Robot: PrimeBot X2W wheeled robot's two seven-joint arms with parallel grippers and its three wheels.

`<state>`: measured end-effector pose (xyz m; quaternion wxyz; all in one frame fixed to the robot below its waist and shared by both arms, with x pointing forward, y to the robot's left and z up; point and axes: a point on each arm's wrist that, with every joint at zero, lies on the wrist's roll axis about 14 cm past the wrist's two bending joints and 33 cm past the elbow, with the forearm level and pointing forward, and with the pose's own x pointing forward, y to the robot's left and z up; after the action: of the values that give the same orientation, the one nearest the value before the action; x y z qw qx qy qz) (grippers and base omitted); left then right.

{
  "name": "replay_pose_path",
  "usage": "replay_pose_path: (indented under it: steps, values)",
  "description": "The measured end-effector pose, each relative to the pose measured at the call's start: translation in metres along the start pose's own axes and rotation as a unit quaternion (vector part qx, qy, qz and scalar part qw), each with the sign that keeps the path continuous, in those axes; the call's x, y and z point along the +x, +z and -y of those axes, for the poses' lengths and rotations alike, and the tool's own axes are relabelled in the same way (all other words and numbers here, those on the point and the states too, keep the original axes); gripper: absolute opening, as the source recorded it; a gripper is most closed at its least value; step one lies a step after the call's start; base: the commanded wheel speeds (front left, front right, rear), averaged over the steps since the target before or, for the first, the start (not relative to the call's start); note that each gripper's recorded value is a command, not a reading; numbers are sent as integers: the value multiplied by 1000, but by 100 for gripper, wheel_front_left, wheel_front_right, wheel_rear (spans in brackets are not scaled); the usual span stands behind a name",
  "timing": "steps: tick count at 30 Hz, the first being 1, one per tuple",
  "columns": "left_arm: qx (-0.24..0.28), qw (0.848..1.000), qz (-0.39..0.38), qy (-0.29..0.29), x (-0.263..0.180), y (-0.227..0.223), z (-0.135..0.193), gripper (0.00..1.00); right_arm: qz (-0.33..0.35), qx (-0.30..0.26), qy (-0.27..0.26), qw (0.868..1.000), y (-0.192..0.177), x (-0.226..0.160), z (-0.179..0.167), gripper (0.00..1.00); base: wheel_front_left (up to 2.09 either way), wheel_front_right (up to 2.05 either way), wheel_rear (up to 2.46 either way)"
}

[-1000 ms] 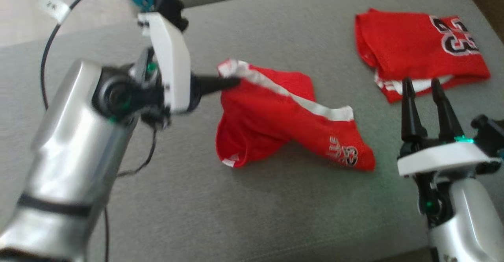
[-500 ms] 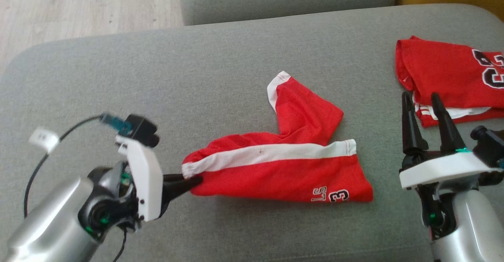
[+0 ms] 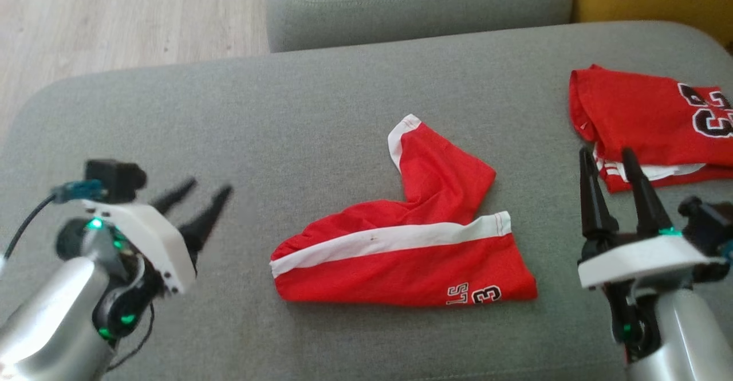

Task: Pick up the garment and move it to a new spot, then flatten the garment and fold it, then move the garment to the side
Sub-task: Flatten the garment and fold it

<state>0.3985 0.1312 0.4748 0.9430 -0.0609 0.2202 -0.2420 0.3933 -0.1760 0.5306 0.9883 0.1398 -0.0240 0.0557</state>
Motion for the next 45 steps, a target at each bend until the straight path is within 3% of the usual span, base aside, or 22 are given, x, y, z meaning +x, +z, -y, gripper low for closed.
replay_pose_path:
  steps: [3, 8, 14, 18, 32, 35, 40, 45]
  values:
    - [27, 994, 90, 47, -7, 32, -11, 100, -4, 2, -4, 1000, -4, -7, 2, 100, 0, 0, 0]
    - [41, 965, 229, 123, -35, 66, -22, 100, 4, -3, 0, 1000, -1, -9, 1, 100, 0, 0, 0]
    - [37, 949, 247, 191, -59, 41, -22, 100, -7, -7, -2, 1000, -11, -19, 4, 100, 0, 0, 0]
    - [31, 944, 258, 202, -66, 31, -8, 100, -22, -3, -5, 1000, -25, -27, 5, 100, 0, 0, 0]
    - [29, 952, 236, 192, -65, 4, -5, 100, -37, -15, 0, 999, -29, -30, 3, 100, 0, 0, 0]
    - [-11, 960, 223, 168, -58, -5, 0, 100, -63, -16, 3, 998, -39, -31, 2, 100, 0, 0, 0]
    - [-49, 990, 79, 105, -35, -39, 9, 100, -174, -23, 12, 984, -75, -29, 4, 100, 0, 0, 0]
    - [-30, 998, -23, 47, -18, -33, 8, 100, -265, -17, 41, 963, -91, -6, -7, 100, 0, 0, 0]
